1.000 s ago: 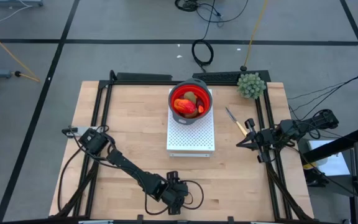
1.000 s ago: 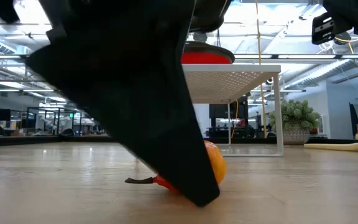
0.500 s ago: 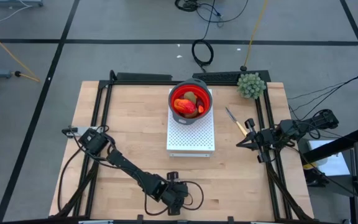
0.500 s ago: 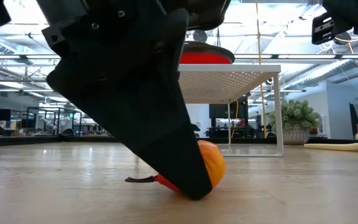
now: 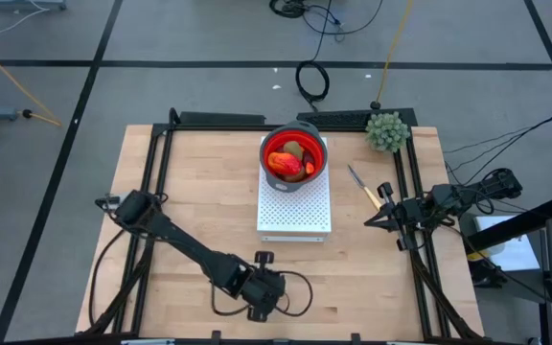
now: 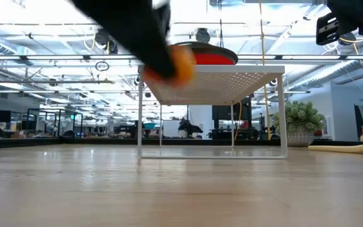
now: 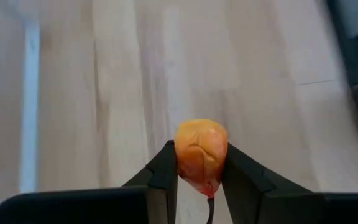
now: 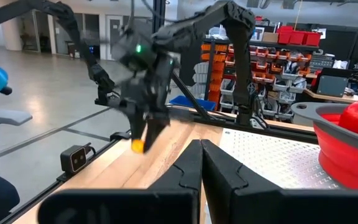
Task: Pick & Place Fruit
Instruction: Put the orange pear into the red strainer bowl
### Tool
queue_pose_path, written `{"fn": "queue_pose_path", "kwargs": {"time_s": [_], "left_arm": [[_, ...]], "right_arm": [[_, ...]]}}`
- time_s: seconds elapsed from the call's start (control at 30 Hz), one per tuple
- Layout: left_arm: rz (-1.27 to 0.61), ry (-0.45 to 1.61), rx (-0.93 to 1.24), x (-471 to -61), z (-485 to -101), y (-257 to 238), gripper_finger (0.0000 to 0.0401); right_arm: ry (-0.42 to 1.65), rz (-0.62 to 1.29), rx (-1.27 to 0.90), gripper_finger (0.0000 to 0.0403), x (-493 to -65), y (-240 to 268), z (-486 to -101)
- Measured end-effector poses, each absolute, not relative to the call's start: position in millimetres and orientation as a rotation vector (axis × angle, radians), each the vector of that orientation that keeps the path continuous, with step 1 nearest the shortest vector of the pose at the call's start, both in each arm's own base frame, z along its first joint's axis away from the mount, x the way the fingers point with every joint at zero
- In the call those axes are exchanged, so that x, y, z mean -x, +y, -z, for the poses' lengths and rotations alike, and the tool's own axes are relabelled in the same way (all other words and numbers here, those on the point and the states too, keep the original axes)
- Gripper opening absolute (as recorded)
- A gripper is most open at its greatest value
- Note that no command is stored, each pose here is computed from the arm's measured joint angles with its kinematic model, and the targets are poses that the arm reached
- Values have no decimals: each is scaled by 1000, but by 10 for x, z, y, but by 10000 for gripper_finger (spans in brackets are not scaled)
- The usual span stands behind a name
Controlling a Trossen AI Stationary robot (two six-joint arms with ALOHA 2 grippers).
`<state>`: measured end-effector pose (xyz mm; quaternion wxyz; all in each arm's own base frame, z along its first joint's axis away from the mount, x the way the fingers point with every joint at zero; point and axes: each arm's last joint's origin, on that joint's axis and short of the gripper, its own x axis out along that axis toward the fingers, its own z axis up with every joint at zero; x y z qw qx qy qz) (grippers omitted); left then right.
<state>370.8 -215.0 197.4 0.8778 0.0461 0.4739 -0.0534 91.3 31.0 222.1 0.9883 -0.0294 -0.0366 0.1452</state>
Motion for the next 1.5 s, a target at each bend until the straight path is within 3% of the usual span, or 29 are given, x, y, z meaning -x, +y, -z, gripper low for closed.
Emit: {"fn": "queue_pose_path", "kwargs": {"time_s": [0.3, 0.5, 1.1, 1.3, 1.5], "left_arm": [[275, 828, -256, -3596, -2482, -2120, 92], [481, 634, -316, -3574, -2742, -2238, 92], [1161, 100, -465, -3444, -3027, -2654, 93], [1151, 72, -515, -3398, -3028, -2722, 93], [883, 112, -352, -3464, -3119, -2718, 93]], "right_arm": [[-73, -292, 59, 0, -912, 310, -2221], [-73, -292, 59, 0, -912, 310, -2221], [-73, -292, 63, 0, -913, 310, -2220], [-73, -292, 63, 0, -913, 310, -2219], [-73, -292, 63, 0, -913, 310, -2220]]}}
